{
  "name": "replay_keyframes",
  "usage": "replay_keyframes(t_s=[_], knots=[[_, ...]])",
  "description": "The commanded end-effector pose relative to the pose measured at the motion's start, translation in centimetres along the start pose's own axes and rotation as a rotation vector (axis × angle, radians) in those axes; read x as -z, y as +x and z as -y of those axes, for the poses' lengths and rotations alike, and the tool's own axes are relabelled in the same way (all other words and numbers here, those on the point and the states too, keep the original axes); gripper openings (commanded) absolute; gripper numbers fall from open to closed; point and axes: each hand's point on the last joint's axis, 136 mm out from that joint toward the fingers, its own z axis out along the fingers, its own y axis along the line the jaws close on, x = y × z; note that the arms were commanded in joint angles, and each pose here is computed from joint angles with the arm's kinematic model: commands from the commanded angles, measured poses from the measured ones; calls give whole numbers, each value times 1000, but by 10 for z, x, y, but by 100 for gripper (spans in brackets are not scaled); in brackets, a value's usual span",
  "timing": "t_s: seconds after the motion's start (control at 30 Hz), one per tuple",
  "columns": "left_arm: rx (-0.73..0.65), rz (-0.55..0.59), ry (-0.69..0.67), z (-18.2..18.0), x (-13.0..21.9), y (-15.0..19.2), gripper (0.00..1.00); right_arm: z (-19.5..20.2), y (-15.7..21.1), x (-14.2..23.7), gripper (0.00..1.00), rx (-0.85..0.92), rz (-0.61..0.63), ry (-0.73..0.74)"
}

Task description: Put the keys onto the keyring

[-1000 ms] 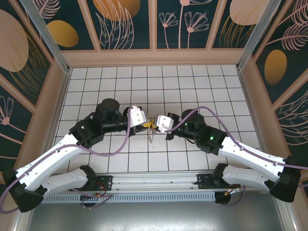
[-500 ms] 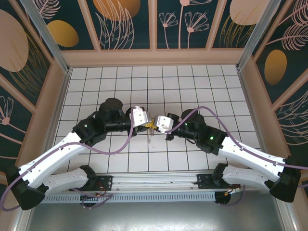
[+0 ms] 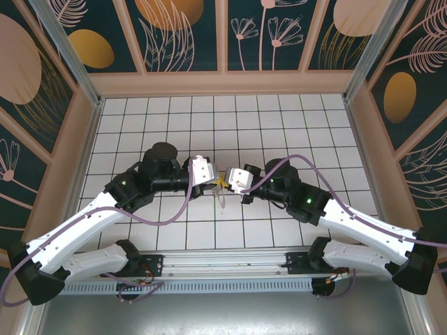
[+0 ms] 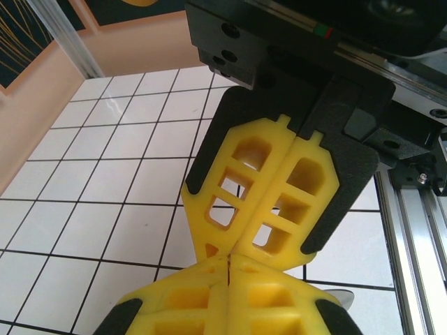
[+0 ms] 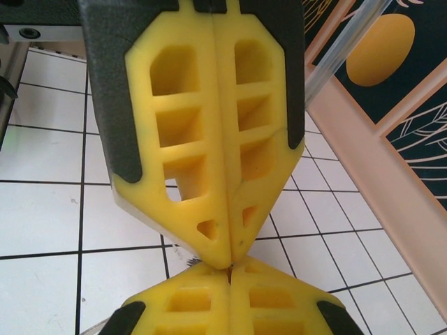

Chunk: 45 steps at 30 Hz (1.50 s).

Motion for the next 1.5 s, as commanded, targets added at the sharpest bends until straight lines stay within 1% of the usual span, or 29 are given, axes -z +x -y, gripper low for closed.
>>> replay_keyframes(t_s=[0.0,0.13,0.17,0.33,0.47,0.6,0.73,0.83,0.9,0.93,1.0,1.1,1.13,1.17,1.2,1.23,1.27,1.33,1.43,1.47], knots=[[-12,127,15,6,12,-30,0,8,-24,7,8,2,90,28],[-8,219,63,14,19,-50,0,4,-26,6,15,2,98,8],[-1,223,77,18,17,-44,0,4,-28,7,16,3,107,3],[-19,291,78,23,24,-51,0,-3,-35,13,19,18,155,-25],[-19,338,91,27,28,-55,0,-4,-40,20,16,27,192,-21],[-30,393,93,30,35,-62,0,-5,-40,20,15,27,195,-25],[-37,420,138,37,38,-68,0,-7,-43,20,15,31,207,-34],[-38,430,166,41,38,-69,0,-5,-45,21,11,34,217,-28],[-37,438,191,45,39,-70,0,-4,-46,22,2,32,222,-21],[-32,432,208,47,37,-69,0,-2,-46,22,0,28,221,-14],[-20,403,221,47,33,-66,0,3,-46,23,0,25,215,5],[-12,337,147,35,29,-58,0,13,-44,25,0,25,205,68],[-9,303,108,28,27,-53,3,18,-42,25,0,27,193,92],[-6,260,74,22,25,-47,12,21,-38,24,0,27,171,111],[-2,221,47,17,23,-42,18,24,-35,22,0,28,152,123],[-2,178,14,11,21,-36,21,25,-32,21,0,28,132,130],[-1,137,-12,5,18,-28,21,26,-29,18,0,27,111,132],[-7,77,-26,2,14,-16,18,27,-25,16,0,26,86,136],[-10,26,-32,0,7,-3,18,25,-22,13,0,30,65,126],[-16,24,-40,-3,7,-7,19,24,-22,12,0,31,63,120]])
